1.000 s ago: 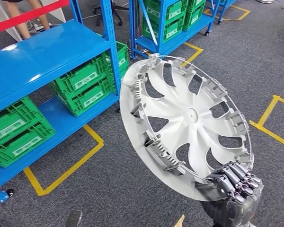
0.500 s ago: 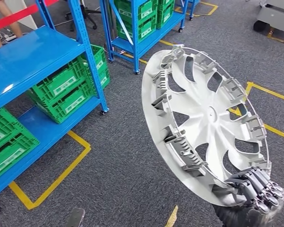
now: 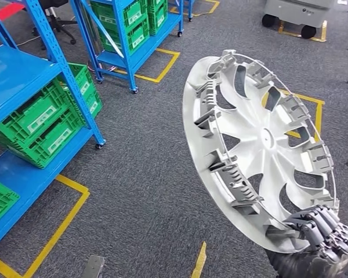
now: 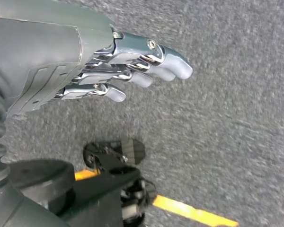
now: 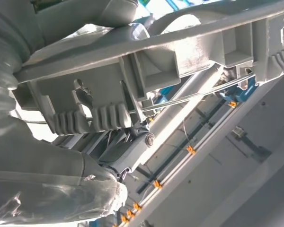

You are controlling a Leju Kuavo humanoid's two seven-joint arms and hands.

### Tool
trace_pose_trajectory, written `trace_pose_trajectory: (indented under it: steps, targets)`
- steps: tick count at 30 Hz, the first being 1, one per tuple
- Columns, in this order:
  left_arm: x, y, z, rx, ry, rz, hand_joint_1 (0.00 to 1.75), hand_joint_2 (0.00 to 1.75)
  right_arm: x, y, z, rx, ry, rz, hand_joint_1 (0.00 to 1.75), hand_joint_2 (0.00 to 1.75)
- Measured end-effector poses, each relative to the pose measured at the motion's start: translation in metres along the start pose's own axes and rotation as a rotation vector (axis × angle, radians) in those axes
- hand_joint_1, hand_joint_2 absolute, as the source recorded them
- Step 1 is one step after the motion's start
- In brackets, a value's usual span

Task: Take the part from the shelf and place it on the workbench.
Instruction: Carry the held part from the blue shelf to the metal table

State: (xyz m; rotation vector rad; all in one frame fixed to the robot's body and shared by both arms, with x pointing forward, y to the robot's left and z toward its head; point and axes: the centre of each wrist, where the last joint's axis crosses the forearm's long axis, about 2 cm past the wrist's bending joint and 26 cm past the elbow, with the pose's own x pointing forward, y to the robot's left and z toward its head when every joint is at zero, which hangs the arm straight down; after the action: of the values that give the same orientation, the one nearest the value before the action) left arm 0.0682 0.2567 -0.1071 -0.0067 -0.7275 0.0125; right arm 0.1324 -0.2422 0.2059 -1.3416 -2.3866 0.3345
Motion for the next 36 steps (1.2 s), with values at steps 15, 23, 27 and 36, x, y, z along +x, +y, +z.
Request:
trace_pose_trajectory:
  steps: [15, 23, 27, 36]
  targets:
    - [0.0, -0.001, 0.0, 0.021, 0.019, -0.002, 0.0, 1.75, -0.007, -0.02, -0.001, -0.012, 0.018, 0.11, 1.75, 1.75]
    - [-0.008, 0.002, 0.005, 0.04, 0.029, 0.017, 0.0, 1.75, -0.026, -0.057, 0.01, -0.015, 0.112, 0.258, 1.75, 1.75]
    - [-0.009, 0.006, 0.005, 0.053, 0.026, 0.024, 0.0, 1.75, -0.033, -0.071, 0.013, -0.002, 0.138, 0.333, 1.75, 1.75]
    - [-0.012, 0.006, 0.007, 0.063, 0.033, 0.044, 0.0, 1.75, -0.041, -0.09, 0.015, 0.015, 0.166, 0.44, 1.75, 1.75]
